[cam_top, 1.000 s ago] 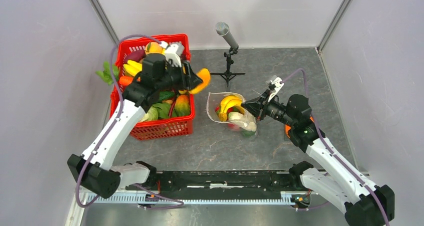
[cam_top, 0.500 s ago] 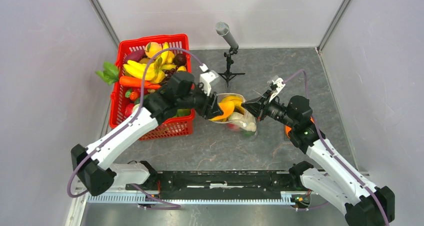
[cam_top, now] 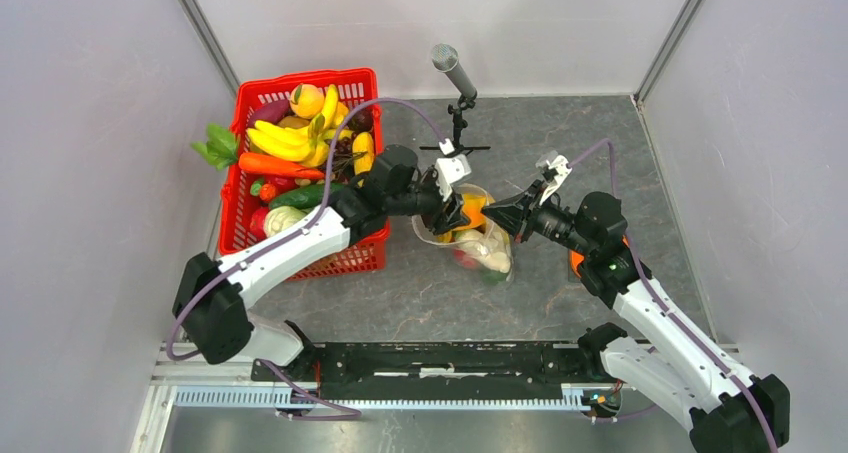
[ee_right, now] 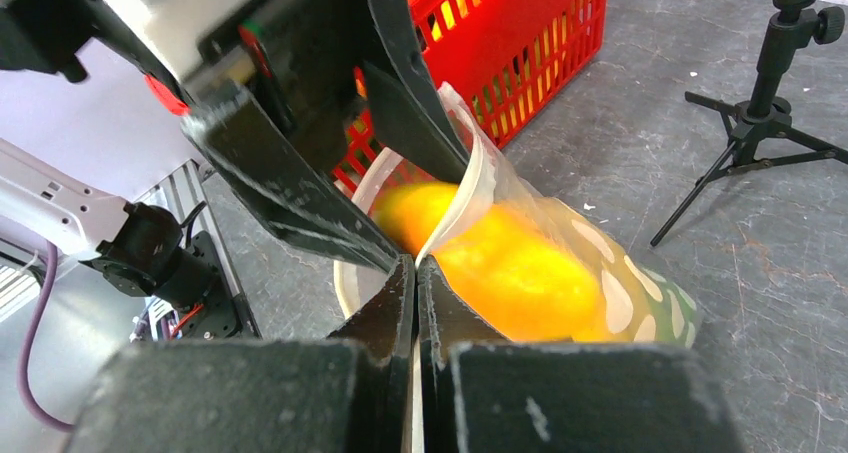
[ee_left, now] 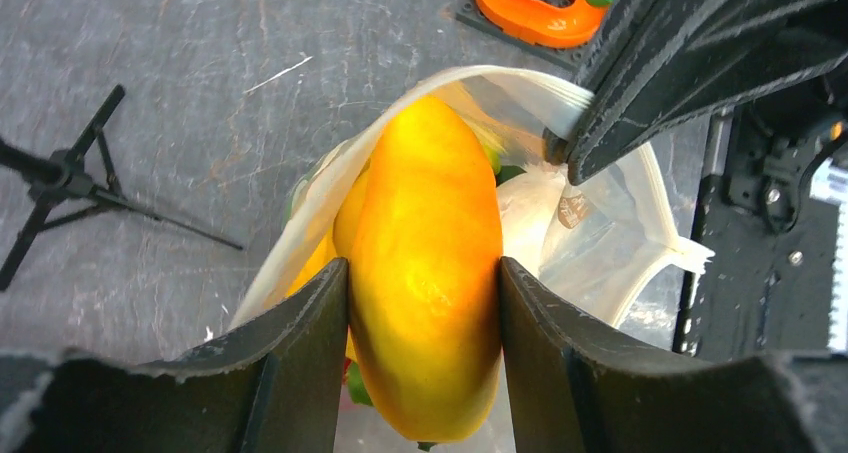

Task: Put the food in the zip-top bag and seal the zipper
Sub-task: Place the fake fruit in the zipper food storage bag, then pick up the fake fruit from the bin.

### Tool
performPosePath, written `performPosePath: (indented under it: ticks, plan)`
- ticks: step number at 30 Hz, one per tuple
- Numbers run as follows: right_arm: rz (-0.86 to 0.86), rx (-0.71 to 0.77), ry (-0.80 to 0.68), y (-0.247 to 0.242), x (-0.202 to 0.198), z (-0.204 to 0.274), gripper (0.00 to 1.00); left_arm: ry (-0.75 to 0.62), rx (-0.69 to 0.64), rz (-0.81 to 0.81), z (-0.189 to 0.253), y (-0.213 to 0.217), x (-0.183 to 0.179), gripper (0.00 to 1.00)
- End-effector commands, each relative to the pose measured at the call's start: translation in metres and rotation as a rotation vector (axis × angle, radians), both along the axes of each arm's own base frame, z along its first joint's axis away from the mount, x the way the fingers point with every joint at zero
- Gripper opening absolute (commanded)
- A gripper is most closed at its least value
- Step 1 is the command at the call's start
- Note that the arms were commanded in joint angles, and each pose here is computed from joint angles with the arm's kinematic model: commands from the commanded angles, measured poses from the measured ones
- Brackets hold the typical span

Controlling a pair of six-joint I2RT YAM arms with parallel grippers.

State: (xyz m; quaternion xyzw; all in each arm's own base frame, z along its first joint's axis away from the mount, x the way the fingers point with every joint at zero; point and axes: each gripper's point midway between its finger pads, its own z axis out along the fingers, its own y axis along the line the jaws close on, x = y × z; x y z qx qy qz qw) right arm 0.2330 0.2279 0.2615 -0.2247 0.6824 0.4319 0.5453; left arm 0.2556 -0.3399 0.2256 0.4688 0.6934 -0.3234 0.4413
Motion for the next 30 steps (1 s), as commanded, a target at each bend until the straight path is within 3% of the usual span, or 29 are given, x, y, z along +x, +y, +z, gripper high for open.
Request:
performPosePath:
  ticks: [1, 5, 9, 13, 19, 24, 30]
  plan:
    - [0.037, 0.065, -0.086, 0.004, -0.006, 0.031, 0.0, -0.214, -0.019, -0.198, 0.002, -0.023, -0.002, 0.34]
    - [0.043, 0.08, -0.09, 0.005, -0.006, 0.033, 0.0, -0.268, -0.059, -0.212, 0.003, -0.027, -0.001, 0.44]
    - [0.028, 0.079, -0.09, 0.004, -0.003, 0.034, 0.0, -0.202, -0.125, -0.322, 0.014, -0.032, -0.028, 0.73]
    - [-0.022, 0.078, -0.079, -0.001, 0.004, 0.03, 0.0, -0.101, -0.124, -0.307, 0.022, -0.028, -0.037, 0.87]
    - [-0.102, 0.087, -0.068, -0.01, 0.01, 0.025, 0.0, -0.129, -0.122, -0.195, 0.054, -0.011, -0.032, 1.0]
    - [-0.126, 0.091, -0.063, -0.013, 0.012, 0.023, 0.0, -0.204, -0.175, -0.105, 0.085, 0.007, -0.033, 1.0]
    - [-0.137, 0.092, -0.061, -0.015, 0.012, 0.022, 0.0, -0.215, -0.19, 0.129, 0.1, 0.039, -0.015, 1.0]
